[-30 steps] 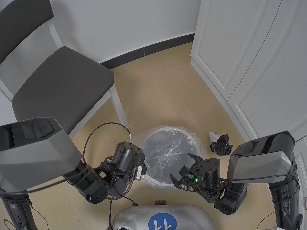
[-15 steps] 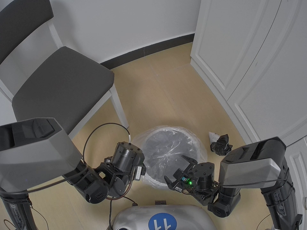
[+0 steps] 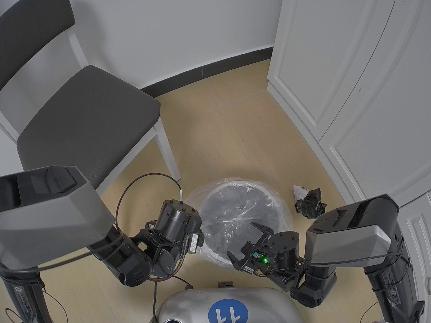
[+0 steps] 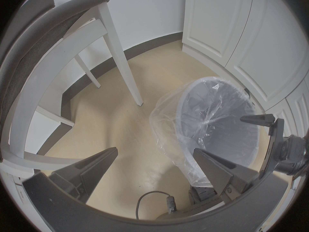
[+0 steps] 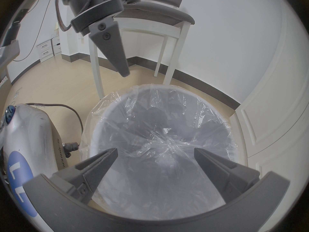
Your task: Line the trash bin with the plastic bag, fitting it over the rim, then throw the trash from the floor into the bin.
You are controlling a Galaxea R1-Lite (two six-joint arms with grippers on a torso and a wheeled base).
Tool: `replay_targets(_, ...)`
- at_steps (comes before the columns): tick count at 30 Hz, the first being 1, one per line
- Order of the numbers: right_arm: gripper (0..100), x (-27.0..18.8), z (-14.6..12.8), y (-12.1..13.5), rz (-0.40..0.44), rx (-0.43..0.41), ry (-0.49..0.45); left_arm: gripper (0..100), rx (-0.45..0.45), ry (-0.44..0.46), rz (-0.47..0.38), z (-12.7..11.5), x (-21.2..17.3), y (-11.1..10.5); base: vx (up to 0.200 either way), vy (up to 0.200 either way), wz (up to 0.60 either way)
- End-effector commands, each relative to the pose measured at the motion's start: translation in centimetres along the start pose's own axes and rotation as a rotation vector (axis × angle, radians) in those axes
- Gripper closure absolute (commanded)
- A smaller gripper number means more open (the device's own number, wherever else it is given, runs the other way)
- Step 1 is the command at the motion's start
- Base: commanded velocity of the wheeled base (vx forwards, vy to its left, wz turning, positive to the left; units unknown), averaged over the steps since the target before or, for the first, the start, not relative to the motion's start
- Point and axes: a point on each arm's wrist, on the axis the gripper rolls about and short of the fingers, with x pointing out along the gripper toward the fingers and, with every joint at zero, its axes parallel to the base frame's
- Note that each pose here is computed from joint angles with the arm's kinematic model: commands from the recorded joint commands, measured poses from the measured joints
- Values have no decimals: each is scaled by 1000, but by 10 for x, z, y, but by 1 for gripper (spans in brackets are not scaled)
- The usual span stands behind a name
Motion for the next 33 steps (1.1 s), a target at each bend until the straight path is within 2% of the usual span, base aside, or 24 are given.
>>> replay_targets(1,0,1,2,-10,-34,11,-15,0,-5,-7,0,-1,0,0,0,0,0)
replay_targets(7,0,3,6,-43,-123,42,-31,0,-39,-45,11,4,2,8,0,0,0)
replay_targets(11,0,2,8,-58,-154,52,-23,0,-56,-63,20,9,1,14,0,0,0)
replay_targets(17,0,4,6,-64,-179,56,15,0,-62,-65,21,10,0,16,0,0,0)
replay_targets(20,0,9,3,-71,-228,60,54,0,-64,-63,23,10,1,16,0,0,0)
replay_targets(33,0,17,-19,-95,-250,68,173,0,-65,-71,19,12,-1,16,0,0,0)
